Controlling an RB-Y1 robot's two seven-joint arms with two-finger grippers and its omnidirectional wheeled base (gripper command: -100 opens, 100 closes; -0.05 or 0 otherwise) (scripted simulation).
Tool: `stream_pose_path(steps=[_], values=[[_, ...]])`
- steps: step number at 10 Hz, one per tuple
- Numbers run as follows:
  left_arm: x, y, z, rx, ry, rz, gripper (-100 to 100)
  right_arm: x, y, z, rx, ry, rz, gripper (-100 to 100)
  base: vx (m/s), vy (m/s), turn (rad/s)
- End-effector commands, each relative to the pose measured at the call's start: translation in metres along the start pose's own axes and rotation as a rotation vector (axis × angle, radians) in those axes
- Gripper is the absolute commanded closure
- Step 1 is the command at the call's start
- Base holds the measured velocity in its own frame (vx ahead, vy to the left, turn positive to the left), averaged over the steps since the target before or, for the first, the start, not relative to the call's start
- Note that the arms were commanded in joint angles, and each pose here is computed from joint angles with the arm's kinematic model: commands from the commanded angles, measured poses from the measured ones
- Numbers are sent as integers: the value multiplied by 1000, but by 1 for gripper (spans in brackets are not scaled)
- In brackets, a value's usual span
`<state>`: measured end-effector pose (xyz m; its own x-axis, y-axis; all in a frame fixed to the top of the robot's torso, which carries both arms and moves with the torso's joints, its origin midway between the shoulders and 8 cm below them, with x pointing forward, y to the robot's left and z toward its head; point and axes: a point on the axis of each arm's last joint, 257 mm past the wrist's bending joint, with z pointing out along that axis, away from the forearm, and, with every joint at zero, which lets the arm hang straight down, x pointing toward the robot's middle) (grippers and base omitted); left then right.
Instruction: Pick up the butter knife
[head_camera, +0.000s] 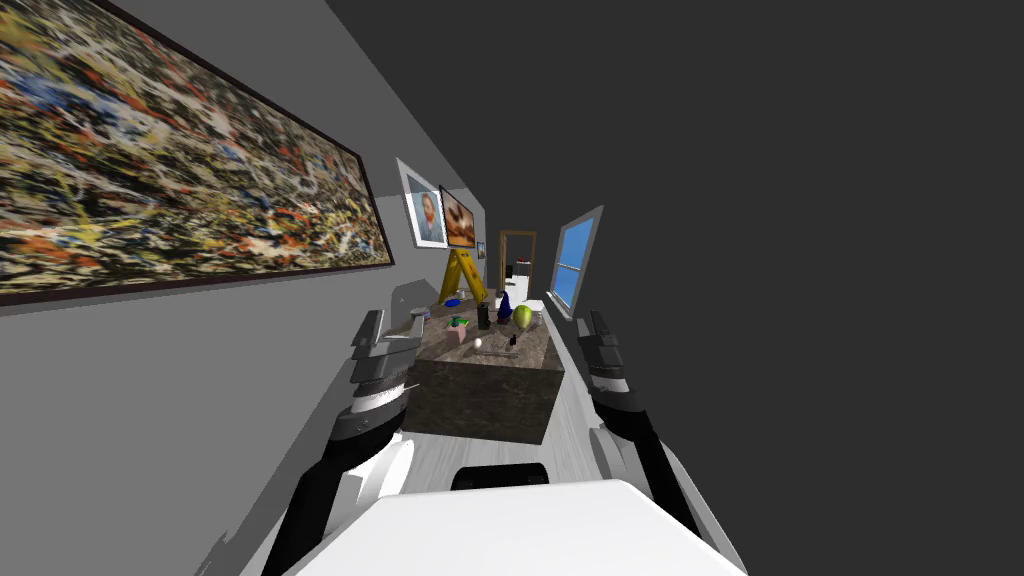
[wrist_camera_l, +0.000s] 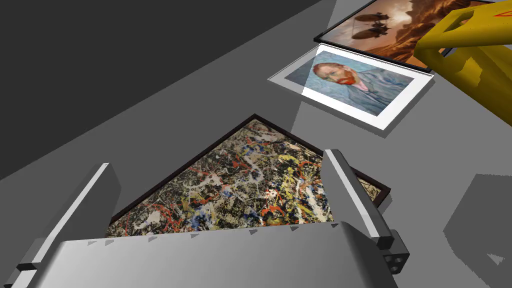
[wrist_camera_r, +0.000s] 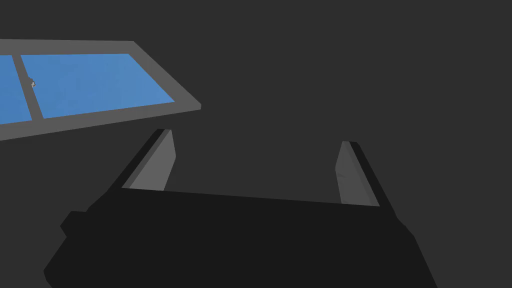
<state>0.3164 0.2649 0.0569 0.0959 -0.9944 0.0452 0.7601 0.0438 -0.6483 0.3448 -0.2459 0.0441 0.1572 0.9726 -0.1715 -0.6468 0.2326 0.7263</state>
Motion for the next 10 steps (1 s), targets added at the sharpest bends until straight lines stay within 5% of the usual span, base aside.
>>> stream_pose_path(steps=[1, 10], values=[[5, 10, 0, -28, 36, 8, -100, 0, 0, 0, 0, 0, 0, 0, -3, -24, 23], [28, 122, -4, -313, 213, 102, -100, 0, 0, 0, 0, 0, 0, 0, -4, -90, 60]])
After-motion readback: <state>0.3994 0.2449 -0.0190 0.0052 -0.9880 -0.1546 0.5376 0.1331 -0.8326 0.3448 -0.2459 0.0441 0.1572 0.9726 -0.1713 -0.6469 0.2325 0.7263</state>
